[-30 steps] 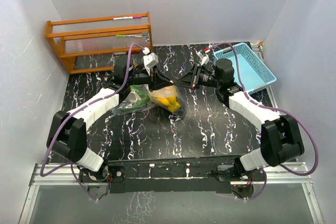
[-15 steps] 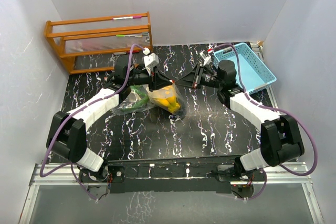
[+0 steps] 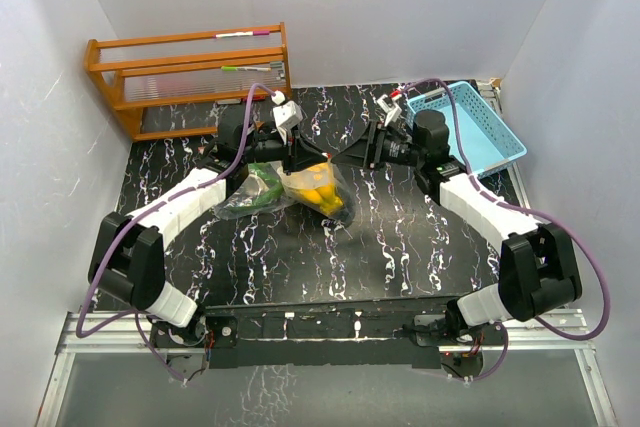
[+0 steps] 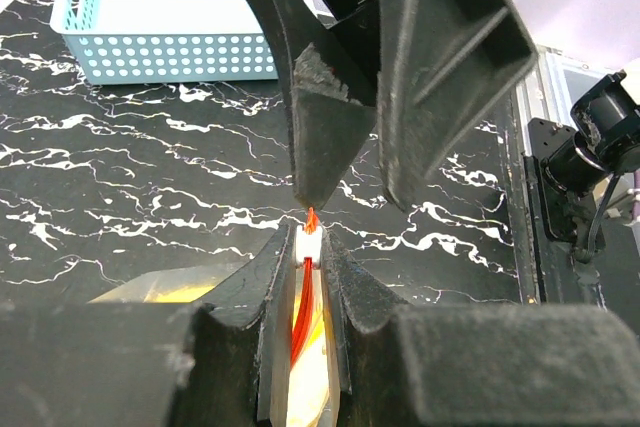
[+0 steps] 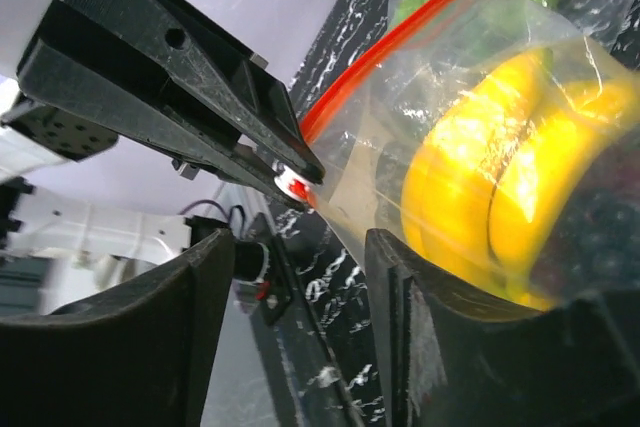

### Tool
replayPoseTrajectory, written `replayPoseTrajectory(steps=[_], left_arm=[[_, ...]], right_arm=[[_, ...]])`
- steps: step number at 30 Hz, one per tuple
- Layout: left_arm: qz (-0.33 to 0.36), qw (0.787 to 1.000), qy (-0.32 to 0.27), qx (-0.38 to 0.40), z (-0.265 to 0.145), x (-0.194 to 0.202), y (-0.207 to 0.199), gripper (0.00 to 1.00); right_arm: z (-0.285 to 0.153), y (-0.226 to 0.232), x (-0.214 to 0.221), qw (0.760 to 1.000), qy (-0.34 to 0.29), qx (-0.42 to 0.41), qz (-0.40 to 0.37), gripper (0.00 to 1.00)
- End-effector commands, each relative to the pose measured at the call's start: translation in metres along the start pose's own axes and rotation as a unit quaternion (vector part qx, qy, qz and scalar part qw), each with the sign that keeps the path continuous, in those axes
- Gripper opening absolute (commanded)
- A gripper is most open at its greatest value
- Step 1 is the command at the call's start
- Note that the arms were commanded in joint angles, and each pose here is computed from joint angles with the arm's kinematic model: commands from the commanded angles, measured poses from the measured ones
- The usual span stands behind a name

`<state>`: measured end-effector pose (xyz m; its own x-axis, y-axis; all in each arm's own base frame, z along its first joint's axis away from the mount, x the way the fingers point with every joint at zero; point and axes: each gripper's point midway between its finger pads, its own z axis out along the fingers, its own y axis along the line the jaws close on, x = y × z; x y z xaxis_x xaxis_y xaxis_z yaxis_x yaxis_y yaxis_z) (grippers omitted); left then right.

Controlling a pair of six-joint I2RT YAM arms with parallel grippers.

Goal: Open the zip-top bag and remove the fake food
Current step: Unzip the zipper food storage bag at the center of the board.

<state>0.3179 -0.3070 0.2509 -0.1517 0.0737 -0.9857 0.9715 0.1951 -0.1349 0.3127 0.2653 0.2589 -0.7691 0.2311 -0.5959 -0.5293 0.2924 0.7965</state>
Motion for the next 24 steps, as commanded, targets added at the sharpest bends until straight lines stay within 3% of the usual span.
replayPoseTrajectory(steps=[1, 11, 14, 16, 18, 22, 24], left_arm=[[0.020, 0.999, -0.019, 0.020, 0.001, -0.019, -0.003, 0.07], [0.009, 0.999, -0.018, 0.033, 0.002, -0.023, -0.004, 0.07], [0.005, 0.999, -0.019, 0.041, 0.003, -0.025, -0.005, 0.07], [0.002, 0.999, -0.020, 0.046, 0.003, -0.025, -0.006, 0.07], [0.000, 0.999, -0.019, 0.051, 0.004, -0.023, -0.007, 0.07], [-0.004, 0.998, -0.020, 0.052, 0.003, -0.022, -0.009, 0.10], [-0.005, 0.999, -0.019, 0.049, 0.003, -0.022, -0.008, 0.20]], right_arm=[[0.007, 0.005, -0.006, 0.991, 0.010, 0.032, -0.127, 0.60], [0.015, -0.024, 0.008, 0.969, 0.021, 0.069, -0.236, 0.59], [0.016, -0.019, 0.009, 0.967, 0.011, 0.049, -0.248, 0.42], [0.016, -0.012, 0.008, 0.967, -0.002, 0.031, -0.254, 0.21], [0.015, -0.005, 0.007, 0.966, -0.012, 0.015, -0.257, 0.09], [0.013, 0.006, 0.009, 0.965, -0.019, -0.010, -0.260, 0.08], [0.012, 0.006, 0.008, 0.966, -0.023, -0.006, -0.258, 0.08]])
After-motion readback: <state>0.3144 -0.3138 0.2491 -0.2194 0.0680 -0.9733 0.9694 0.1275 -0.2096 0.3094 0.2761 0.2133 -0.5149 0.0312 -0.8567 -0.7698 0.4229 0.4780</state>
